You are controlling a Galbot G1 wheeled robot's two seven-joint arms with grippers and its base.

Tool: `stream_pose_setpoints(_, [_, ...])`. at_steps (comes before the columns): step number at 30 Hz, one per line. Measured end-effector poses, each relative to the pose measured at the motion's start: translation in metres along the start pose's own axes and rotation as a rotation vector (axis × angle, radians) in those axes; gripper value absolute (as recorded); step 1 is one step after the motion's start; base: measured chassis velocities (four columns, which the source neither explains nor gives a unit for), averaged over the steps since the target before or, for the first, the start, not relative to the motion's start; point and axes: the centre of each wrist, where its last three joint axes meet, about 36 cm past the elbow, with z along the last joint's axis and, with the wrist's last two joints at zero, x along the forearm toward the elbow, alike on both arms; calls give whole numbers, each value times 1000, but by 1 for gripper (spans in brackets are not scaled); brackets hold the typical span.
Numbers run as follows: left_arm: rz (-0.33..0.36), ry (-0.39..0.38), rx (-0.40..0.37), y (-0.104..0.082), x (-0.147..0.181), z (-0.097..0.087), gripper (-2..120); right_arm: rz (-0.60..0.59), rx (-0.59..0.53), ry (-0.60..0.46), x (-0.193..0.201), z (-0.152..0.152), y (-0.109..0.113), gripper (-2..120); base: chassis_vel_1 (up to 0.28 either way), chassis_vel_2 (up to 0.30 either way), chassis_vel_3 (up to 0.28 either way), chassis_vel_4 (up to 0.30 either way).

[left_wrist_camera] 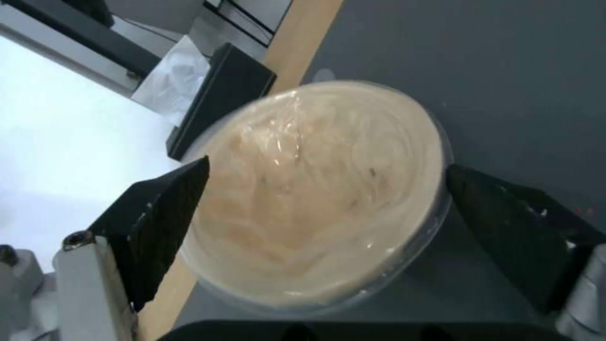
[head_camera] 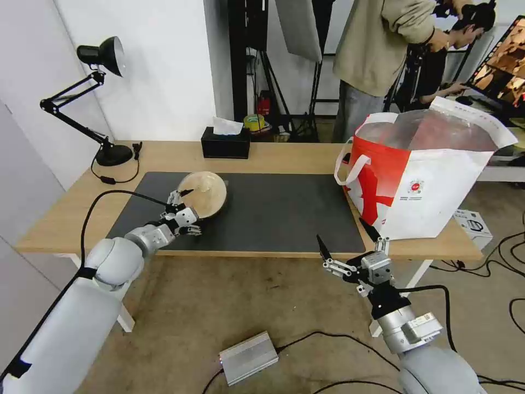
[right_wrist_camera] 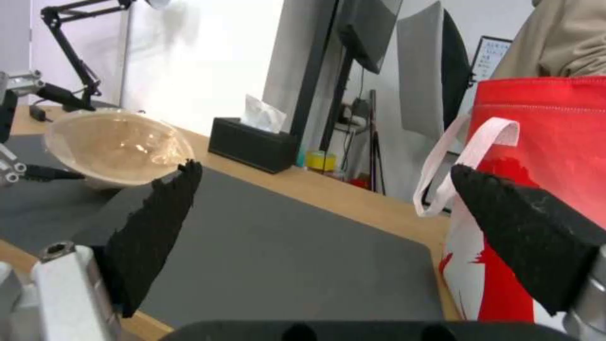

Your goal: Pick up the trash from the table and place it into the takeout bag.

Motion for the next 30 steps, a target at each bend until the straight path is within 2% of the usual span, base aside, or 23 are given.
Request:
stream_pose_setpoints(10, [11, 5, 2, -2, -5, 2, 100, 0, 0, 0, 0, 0, 0, 100, 0, 0, 0, 0])
stream_pose_setpoints(17, [-5, -4, 6, 2, 0, 0, 100, 0, 0, 0, 0, 0, 0, 100, 0, 0, 0, 0])
stream_pose_setpoints(30, [-24, 7, 19, -3, 15, 8, 100, 0, 0, 0, 0, 0, 0, 100, 0, 0, 0, 0])
